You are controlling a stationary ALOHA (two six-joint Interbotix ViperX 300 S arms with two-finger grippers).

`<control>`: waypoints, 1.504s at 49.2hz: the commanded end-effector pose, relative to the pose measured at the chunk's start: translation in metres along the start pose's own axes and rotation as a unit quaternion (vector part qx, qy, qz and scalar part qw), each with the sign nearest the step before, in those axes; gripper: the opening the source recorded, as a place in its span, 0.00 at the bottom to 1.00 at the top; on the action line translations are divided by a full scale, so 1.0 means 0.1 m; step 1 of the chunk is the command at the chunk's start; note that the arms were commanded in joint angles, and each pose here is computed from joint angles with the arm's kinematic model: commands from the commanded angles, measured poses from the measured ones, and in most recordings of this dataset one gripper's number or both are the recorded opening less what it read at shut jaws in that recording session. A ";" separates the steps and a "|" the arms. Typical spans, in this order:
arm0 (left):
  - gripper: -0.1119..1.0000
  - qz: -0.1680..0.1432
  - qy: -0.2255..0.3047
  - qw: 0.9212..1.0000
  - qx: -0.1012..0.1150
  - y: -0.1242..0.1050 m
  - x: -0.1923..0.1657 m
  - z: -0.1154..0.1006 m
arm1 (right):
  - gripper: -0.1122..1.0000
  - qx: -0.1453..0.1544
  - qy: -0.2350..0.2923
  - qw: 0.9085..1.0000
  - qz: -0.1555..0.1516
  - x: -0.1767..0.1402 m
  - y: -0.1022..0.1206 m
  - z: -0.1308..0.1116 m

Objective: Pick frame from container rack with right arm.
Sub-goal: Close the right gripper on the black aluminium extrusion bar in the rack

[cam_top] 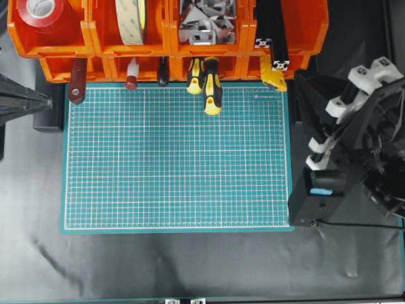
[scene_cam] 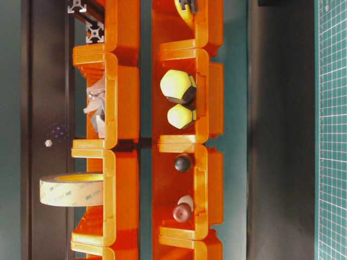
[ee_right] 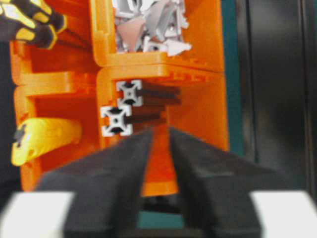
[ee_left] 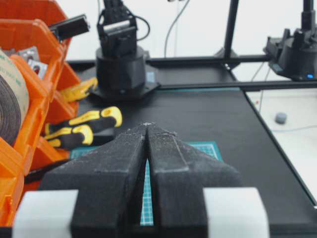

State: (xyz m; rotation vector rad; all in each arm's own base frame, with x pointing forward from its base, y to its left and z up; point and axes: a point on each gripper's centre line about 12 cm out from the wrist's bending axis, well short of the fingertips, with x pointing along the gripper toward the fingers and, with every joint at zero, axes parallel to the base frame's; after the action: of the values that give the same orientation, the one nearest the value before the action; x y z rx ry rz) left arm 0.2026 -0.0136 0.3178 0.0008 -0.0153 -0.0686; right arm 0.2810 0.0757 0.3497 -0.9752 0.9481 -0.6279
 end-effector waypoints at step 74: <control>0.10 0.006 -0.008 1.000 0.000 0.02 0.03 0.08 | 0.33 0.008 0.031 0.999 -0.014 0.65 0.27 -0.17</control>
State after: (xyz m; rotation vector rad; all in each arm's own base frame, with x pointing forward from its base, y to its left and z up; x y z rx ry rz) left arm 0.2039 -0.0115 0.3166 0.0011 -0.0092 -0.0579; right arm 0.2957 0.0256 0.2899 -0.9727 1.0063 -0.6885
